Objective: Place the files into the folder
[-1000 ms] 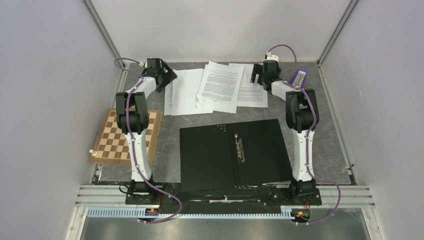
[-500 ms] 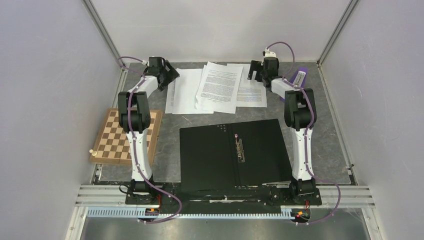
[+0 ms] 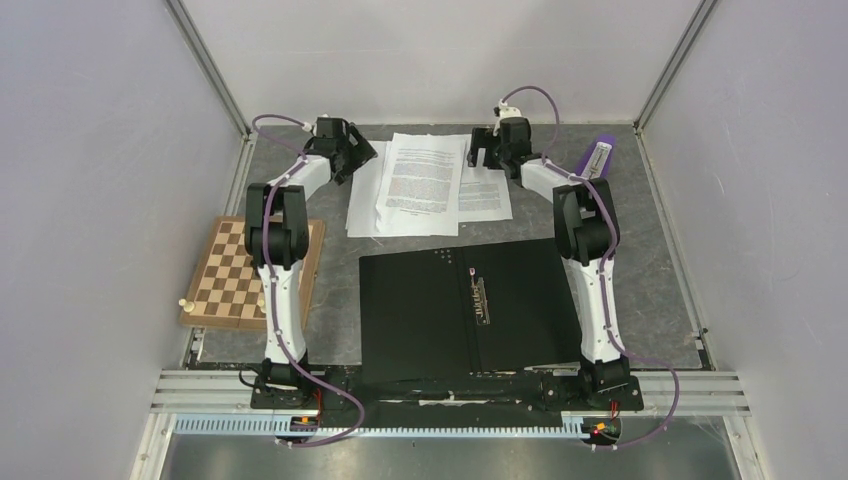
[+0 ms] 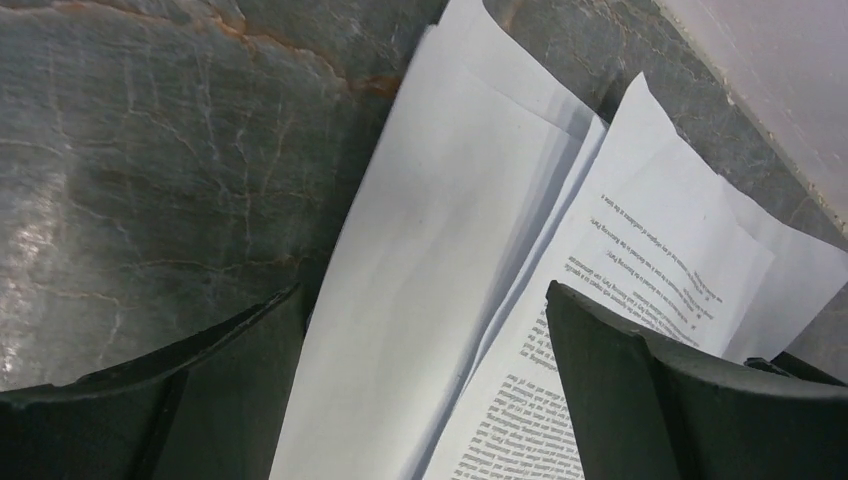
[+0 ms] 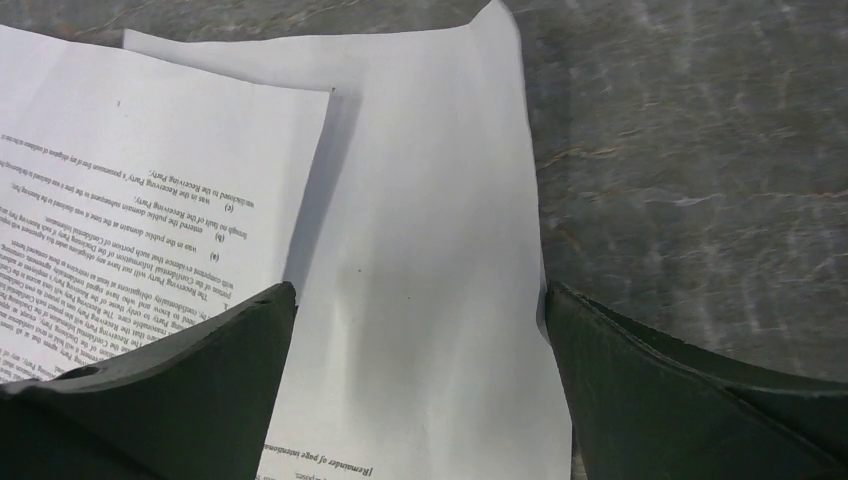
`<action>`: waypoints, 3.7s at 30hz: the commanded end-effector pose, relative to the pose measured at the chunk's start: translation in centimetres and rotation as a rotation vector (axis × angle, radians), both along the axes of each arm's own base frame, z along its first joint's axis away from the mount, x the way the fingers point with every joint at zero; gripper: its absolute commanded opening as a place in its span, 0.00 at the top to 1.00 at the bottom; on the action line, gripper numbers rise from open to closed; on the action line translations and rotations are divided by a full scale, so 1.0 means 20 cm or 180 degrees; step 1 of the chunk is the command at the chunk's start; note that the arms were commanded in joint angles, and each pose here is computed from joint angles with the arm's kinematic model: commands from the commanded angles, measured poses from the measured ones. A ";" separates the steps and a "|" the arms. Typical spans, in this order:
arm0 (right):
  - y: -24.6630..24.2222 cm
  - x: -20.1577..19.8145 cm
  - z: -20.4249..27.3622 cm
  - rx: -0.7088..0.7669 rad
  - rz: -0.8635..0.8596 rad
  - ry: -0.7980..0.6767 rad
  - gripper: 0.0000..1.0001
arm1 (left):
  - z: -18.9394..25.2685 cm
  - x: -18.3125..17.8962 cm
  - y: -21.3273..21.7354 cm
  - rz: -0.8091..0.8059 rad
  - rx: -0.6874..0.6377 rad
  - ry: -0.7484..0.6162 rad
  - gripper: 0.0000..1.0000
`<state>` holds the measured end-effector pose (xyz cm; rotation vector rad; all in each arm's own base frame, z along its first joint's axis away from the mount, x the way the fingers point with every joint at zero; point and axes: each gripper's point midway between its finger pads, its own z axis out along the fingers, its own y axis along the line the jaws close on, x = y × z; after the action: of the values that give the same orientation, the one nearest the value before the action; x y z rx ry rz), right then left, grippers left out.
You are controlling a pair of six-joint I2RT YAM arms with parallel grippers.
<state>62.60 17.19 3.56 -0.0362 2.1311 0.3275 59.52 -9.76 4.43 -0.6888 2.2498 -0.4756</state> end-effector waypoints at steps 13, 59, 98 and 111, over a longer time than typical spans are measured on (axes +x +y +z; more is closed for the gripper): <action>0.03 -0.28 -0.08 -0.0095 -0.0269 0.0542 0.02 | -0.13 -0.36 -0.08 0.0049 0.0345 0.0634 0.03; 0.15 -0.37 -0.01 0.0081 0.0349 0.0752 0.02 | -0.05 -0.55 -0.11 -0.0655 0.0470 0.0803 0.02; 0.30 -0.66 -0.03 -0.0018 0.0612 0.1014 0.02 | -0.08 -0.72 -0.19 -0.0941 0.0307 0.0925 0.02; 0.63 -0.97 -0.08 -0.0016 0.0913 0.1170 0.02 | -0.16 -0.87 -0.44 -0.1135 0.0090 0.1022 0.03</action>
<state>45.04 27.77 3.24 -0.3058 2.4322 0.4884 44.87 -15.68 3.43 -0.3619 2.5946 -0.4595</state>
